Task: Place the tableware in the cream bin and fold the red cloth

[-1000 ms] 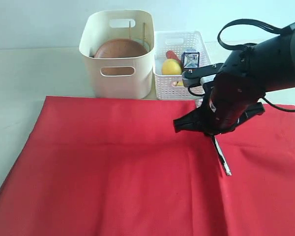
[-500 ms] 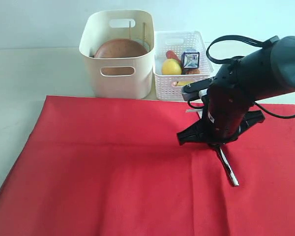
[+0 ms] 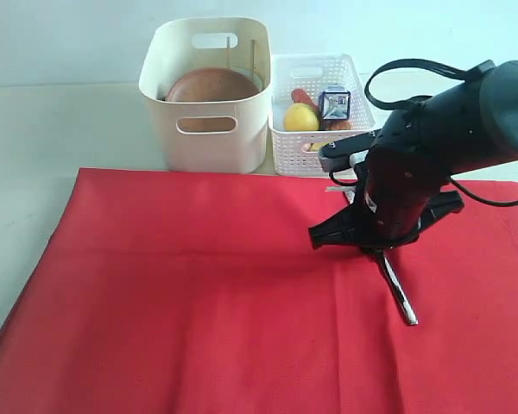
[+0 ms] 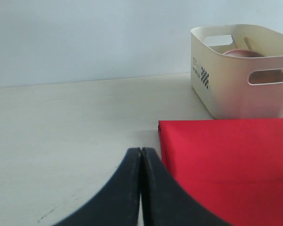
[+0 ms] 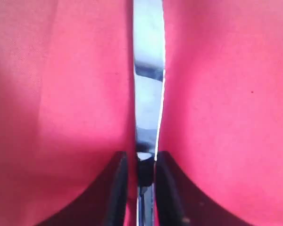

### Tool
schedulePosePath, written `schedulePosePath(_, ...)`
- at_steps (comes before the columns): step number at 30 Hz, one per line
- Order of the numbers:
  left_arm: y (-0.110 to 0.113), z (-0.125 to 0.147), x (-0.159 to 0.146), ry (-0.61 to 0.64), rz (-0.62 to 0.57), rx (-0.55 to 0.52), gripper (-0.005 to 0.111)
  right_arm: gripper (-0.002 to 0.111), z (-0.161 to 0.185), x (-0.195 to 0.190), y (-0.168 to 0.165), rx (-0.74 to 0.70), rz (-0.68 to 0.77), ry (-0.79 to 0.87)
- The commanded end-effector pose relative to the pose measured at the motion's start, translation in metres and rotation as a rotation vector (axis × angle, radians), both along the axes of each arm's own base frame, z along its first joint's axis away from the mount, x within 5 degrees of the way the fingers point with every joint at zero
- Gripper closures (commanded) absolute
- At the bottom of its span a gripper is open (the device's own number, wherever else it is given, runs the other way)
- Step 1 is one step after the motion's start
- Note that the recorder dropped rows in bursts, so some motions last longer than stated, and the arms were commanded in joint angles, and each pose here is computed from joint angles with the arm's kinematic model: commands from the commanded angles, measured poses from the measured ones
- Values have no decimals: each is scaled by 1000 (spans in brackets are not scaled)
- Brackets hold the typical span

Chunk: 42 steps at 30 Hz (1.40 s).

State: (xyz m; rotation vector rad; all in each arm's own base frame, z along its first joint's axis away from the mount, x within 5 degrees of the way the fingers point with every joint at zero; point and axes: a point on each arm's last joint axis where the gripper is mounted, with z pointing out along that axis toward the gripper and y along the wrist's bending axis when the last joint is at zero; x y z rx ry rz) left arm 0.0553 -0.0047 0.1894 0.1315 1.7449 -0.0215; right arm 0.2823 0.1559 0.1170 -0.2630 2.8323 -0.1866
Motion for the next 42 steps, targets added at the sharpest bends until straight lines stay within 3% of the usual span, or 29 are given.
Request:
schedulePosePath(1,0,1,0,-10,-3,-2,104,108,13,1,1,38,1,-44)
schedulePosePath(8,0,1,0,-10,-3,-2,104,107,14,0,0,44,-30,-45)
schedulePosePath(16,0,1,0,-10,-3,-2,104,79,-2,5,-2,21,-135,-66)
schedulePosePath(20,0,1,0,-10,-3,-2,104,75,-9,5,-3,1,-124,-52)
schedulePosePath(24,0,1,0,-10,-3,-2,104,78,-15,6,-1,1,-106,-49)
schedulePosePath(30,0,1,0,-10,-3,-2,104,108,-11,6,-2,1,-104,-58)
schedulePosePath(42,0,1,0,-10,-3,-2,104,108,37,2,-3,59,-66,-143)
